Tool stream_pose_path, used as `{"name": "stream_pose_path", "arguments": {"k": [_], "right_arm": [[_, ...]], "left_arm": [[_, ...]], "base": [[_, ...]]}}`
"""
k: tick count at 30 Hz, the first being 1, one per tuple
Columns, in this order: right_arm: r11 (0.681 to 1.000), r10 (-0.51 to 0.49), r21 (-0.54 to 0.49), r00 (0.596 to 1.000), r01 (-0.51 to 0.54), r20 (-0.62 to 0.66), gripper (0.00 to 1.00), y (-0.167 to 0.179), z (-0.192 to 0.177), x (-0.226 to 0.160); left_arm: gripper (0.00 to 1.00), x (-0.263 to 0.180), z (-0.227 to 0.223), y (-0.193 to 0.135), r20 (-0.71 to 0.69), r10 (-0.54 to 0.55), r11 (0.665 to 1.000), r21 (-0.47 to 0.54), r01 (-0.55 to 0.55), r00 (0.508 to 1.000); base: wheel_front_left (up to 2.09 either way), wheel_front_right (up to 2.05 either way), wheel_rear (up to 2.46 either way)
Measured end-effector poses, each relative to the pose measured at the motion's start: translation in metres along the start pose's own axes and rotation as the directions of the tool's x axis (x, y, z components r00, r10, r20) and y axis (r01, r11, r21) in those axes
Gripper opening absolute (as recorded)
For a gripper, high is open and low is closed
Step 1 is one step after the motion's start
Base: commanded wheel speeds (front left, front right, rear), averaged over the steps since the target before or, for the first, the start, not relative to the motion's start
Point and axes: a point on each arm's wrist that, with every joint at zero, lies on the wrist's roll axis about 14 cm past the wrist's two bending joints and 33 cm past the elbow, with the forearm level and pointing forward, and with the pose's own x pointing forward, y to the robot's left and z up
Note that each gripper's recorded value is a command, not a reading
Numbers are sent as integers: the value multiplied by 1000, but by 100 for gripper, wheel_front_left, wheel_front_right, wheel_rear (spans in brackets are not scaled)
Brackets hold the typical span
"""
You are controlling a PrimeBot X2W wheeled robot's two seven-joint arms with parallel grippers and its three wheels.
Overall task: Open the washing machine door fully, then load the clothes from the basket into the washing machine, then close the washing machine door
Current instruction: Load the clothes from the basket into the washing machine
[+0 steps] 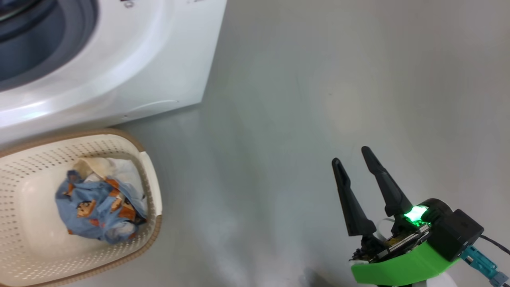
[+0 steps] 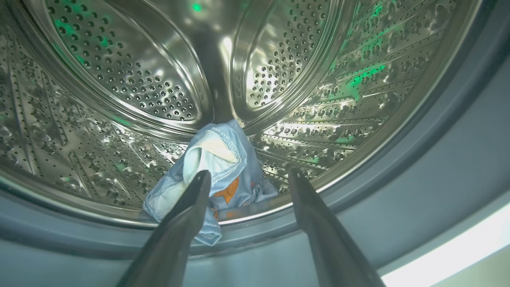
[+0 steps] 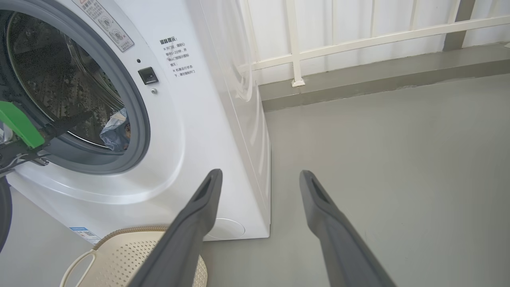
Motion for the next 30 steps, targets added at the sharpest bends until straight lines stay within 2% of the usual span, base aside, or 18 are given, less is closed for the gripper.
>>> {"name": "stream_pose_path", "arguments": {"k": [8,15,30], "right_arm": [[999,29,-14,999,-29,28,100,5,8,3],[998,53,-26,997,-52,64,100,10,20,6],[994,102,-45,987,-97,123,100,22,41,5]], "left_arm": [[100,-39,4,0,14,20,1000,-15,-20,1000],[100,-68,18,-12,51,36,999,-43,-34,998],[100,-132,56,-27,114,129,991,-53,-124,985]], "base": [[0,0,0],[0,0,0],[0,0,0]]}}
